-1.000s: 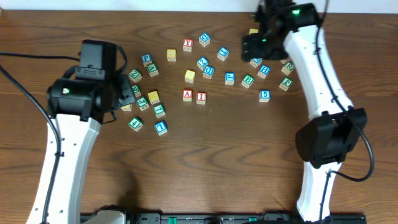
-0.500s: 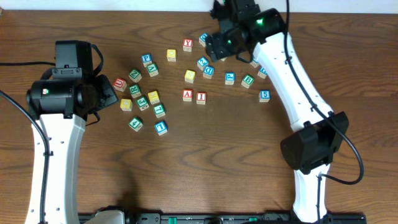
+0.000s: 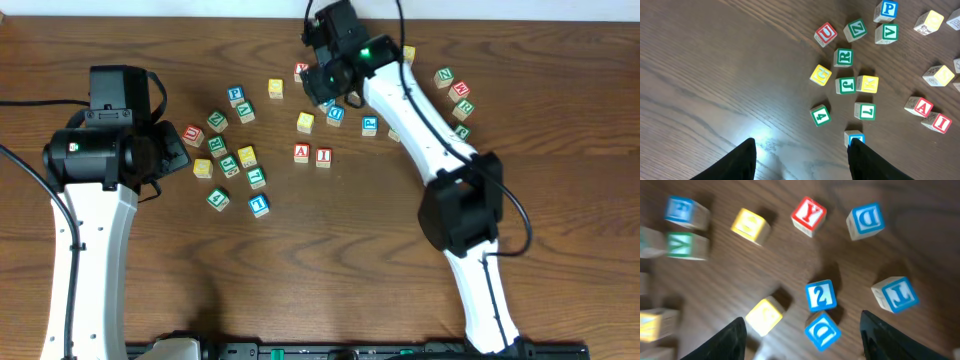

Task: Spell out AI2
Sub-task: 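Lower the right gripper and close it on the blue 2 block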

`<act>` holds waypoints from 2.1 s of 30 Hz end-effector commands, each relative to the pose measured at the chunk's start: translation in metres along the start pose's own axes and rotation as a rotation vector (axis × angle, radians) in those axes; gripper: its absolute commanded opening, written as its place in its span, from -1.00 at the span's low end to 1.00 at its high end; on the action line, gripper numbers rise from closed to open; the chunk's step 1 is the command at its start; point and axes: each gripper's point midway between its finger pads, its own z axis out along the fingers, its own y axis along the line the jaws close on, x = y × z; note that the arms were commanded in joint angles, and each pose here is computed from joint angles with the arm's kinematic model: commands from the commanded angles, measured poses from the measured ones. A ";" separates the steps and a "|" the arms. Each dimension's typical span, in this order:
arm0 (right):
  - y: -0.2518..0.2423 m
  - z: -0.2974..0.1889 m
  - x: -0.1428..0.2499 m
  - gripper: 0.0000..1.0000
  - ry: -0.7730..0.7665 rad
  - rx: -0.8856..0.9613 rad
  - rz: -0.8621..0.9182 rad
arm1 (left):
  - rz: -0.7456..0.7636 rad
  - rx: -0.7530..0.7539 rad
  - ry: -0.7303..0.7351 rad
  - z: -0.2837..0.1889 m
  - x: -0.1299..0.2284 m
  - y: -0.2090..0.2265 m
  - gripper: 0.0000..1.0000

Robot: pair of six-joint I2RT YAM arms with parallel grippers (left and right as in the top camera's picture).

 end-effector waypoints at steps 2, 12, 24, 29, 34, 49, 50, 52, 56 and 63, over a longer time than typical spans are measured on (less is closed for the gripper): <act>-0.009 0.019 0.002 0.34 0.002 0.048 -0.034 | 0.008 -0.002 -0.006 -0.004 -0.002 0.002 0.15; -0.017 0.059 0.026 0.29 0.067 0.070 -0.053 | 0.008 -0.003 -0.005 -0.003 -0.002 0.002 0.16; -0.016 0.081 0.040 0.13 0.098 0.069 -0.057 | 0.009 -0.004 -0.001 -0.003 -0.001 0.002 0.16; -0.026 0.080 0.037 0.01 0.086 0.123 -0.057 | 0.009 -0.004 -0.001 -0.003 -0.001 0.002 0.16; -0.029 0.082 0.035 0.00 0.075 0.126 -0.054 | 0.009 -0.004 -0.001 -0.003 -0.001 0.002 0.16; -0.027 0.092 0.048 -0.10 0.100 0.117 -0.055 | 0.009 -0.004 -0.001 -0.003 -0.001 0.002 0.16; -0.027 0.092 0.049 -0.12 0.101 0.117 -0.054 | 0.009 -0.004 -0.001 -0.003 -0.001 0.002 0.16; -0.027 0.093 0.049 -0.13 0.101 0.117 -0.055 | 0.009 -0.004 -0.001 -0.003 -0.001 0.002 0.15; -0.027 0.093 0.045 -0.20 0.085 0.118 -0.054 | 0.009 -0.004 -0.001 -0.003 -0.001 0.002 0.15; -0.028 0.093 0.038 -0.30 0.055 0.119 -0.039 | 0.009 -0.004 -0.001 -0.003 -0.001 0.002 0.16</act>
